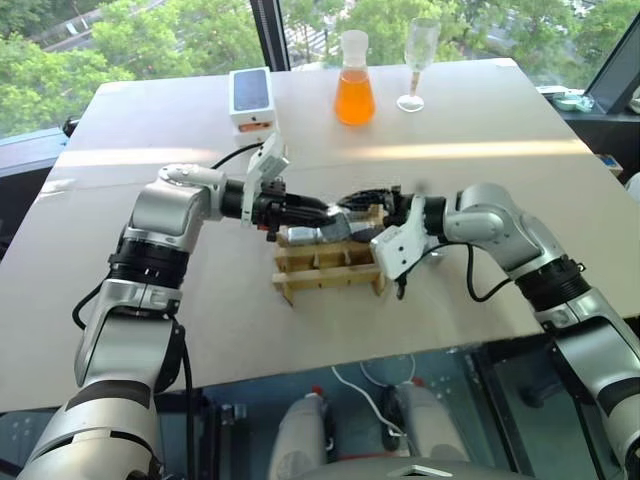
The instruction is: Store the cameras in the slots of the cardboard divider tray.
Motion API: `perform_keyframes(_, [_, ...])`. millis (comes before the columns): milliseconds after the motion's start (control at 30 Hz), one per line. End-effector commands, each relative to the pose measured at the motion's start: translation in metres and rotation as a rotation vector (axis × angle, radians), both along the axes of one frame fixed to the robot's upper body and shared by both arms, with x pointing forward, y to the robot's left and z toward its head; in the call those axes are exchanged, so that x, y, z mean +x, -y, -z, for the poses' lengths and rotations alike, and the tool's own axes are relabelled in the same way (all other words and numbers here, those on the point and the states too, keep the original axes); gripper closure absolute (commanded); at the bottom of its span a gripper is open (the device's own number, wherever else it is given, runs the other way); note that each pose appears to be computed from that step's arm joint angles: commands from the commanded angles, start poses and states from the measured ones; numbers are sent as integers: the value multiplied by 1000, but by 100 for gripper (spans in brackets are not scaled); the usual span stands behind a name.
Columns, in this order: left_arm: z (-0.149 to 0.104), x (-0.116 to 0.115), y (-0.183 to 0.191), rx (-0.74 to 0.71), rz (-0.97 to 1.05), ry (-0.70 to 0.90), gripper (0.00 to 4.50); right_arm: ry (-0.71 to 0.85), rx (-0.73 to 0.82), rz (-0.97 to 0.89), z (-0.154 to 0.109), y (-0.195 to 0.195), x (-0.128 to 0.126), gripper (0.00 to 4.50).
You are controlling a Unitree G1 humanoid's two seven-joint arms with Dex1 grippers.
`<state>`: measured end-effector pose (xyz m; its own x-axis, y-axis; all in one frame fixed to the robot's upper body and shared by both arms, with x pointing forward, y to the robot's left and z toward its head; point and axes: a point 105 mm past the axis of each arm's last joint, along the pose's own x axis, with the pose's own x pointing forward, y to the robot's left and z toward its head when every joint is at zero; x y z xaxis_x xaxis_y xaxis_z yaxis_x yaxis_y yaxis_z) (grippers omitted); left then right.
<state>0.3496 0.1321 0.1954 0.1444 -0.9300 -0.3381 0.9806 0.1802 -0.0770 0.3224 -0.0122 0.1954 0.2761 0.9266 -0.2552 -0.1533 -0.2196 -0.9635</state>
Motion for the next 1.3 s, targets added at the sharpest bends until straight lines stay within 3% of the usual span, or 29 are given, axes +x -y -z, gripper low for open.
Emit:
perform_keyframes(33, [-15,-1,-1,-24,1,68,380,-21,136,24,-22,9,-4,8])
perform_keyframes(267, [-17,-7,-14,-41,-57,108,380,-326,331,192,-10,56,-8,8])
perform_keyframes(433, [-12,-21,-23,-37,-96,121,380,-790,592,263,8,88,-36,8])
perform_keyframes(567, [-9,-34,-28,-3,-75,148,380,-1048,738,315,18,109,-52,8])
perform_keyframes(733, [1,-44,-38,96,-25,177,380,-1205,821,286,30,130,-77,8])
perform_keyframes(800, [9,-42,-46,176,23,204,380,-1317,802,310,47,133,-90,8])
perform_keyframes(900, [17,-29,-48,256,65,258,380,-1344,795,308,58,129,-101,8])
perform_keyframes(1300, [26,-11,-35,272,174,330,380,-1289,875,365,63,127,-104,8])
